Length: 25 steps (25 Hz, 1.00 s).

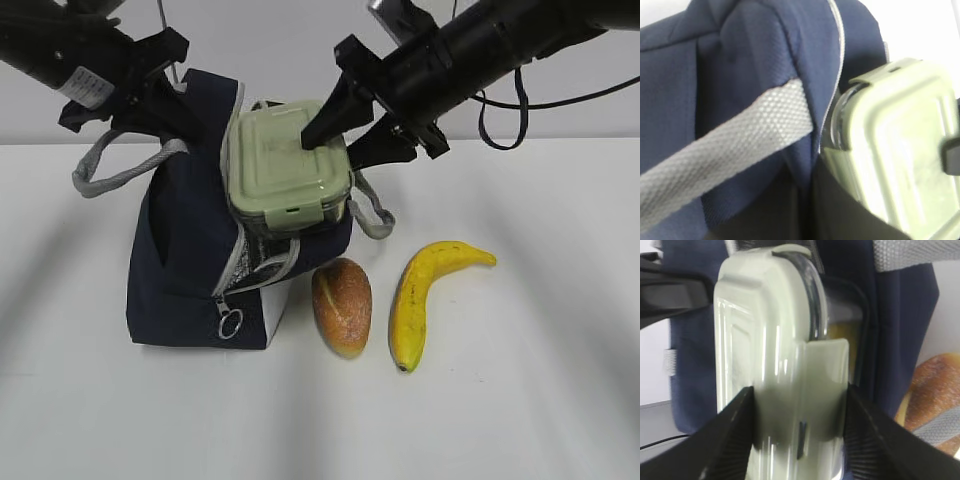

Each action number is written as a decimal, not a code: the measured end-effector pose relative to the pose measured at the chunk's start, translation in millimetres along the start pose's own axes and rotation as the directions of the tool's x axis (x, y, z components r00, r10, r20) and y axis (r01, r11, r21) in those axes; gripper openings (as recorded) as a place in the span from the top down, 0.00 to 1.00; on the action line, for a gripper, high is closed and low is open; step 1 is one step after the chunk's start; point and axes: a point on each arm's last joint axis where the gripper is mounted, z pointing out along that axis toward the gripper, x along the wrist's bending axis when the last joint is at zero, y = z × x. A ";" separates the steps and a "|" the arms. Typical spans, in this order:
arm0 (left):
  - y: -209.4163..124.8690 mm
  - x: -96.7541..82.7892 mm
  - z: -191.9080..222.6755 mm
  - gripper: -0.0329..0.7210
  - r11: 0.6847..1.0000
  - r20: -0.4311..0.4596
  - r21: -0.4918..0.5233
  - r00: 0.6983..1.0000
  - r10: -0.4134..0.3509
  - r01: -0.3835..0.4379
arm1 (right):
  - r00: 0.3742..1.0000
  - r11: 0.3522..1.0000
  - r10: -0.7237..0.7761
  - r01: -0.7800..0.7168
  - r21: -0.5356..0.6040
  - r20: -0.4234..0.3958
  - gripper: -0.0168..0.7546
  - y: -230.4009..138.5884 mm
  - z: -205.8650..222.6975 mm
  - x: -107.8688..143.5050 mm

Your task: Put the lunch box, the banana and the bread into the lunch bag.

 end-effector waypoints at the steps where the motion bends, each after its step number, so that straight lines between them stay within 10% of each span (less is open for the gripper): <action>1: 0.0 0.0 0.0 0.96 1.000 0.000 0.000 1.000 0.000 0.000 | 1.000 1.000 0.006 -0.006 -0.002 0.006 0.48 0.2 0.4 -1.0; 25: -1.7 -0.4 0.0 0.96 1.000 0.004 0.018 1.000 0.002 -0.002 | 0.988 0.994 -0.065 0.077 -0.083 0.143 0.46 -1.9 71.7 34.2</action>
